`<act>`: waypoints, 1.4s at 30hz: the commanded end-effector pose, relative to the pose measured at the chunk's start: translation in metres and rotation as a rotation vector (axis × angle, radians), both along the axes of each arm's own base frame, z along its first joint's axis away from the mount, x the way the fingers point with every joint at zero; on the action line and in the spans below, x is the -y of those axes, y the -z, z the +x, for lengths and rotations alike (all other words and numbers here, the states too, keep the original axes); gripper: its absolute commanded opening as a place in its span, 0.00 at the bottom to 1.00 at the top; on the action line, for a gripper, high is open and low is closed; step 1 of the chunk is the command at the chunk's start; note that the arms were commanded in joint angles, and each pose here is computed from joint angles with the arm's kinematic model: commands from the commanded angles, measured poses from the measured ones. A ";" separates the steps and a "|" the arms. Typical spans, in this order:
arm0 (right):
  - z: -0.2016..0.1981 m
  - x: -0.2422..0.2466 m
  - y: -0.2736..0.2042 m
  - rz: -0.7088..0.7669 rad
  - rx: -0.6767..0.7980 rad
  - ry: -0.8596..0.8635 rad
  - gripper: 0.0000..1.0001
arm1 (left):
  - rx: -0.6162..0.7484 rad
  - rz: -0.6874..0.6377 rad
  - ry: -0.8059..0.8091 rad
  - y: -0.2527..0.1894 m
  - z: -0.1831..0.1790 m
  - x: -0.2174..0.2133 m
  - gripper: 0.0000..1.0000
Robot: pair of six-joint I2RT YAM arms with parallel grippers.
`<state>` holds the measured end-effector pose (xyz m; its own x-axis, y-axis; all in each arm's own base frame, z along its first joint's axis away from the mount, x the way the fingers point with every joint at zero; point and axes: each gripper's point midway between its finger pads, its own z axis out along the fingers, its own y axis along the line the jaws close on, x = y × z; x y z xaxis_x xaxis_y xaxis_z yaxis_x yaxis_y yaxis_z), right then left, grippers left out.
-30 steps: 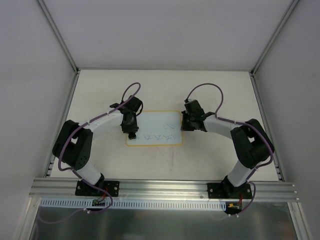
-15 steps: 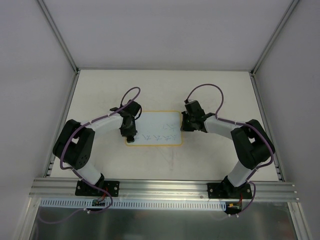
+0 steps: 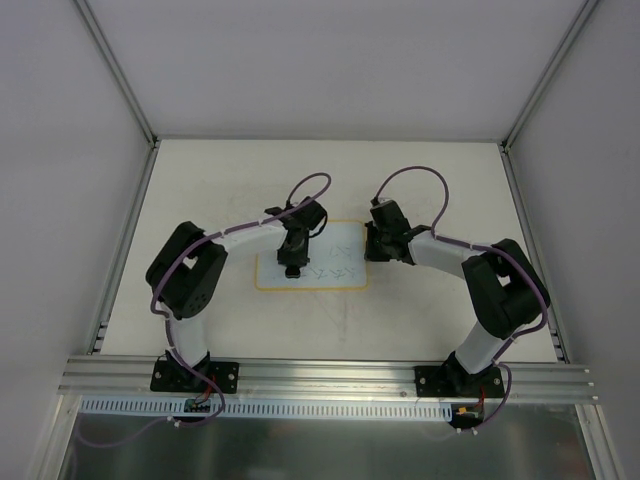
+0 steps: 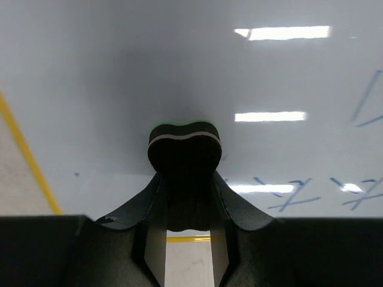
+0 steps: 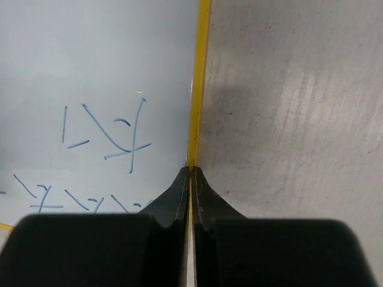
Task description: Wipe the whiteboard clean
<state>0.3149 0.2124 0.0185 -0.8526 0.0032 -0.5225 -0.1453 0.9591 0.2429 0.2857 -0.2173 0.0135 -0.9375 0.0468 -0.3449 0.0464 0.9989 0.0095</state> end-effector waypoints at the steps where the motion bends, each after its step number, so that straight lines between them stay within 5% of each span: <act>1: -0.038 -0.013 0.019 -0.012 -0.124 -0.084 0.00 | -0.218 -0.142 0.121 0.052 -0.051 0.070 0.00; 8: -0.039 -0.009 0.019 -0.031 -0.120 -0.077 0.00 | -0.174 -0.139 0.184 0.032 -0.039 0.097 0.00; 16: -0.038 -0.007 0.022 -0.041 -0.121 -0.080 0.00 | -0.026 -0.101 0.044 -0.011 -0.006 0.022 0.00; 26: -0.038 -0.009 0.022 -0.040 -0.122 -0.099 0.00 | 0.017 -0.078 -0.131 -0.013 0.002 -0.075 0.00; 42: -0.041 -0.008 0.025 -0.041 -0.132 -0.101 0.00 | -0.022 -0.063 -0.182 0.006 -0.017 -0.118 0.00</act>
<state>0.2964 0.2382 0.0194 -0.8657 -0.0604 -0.4969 -0.2308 0.9290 0.2893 0.2890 -0.1199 0.0201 -0.9127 -0.1681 -0.3726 -0.1331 0.9841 -0.1178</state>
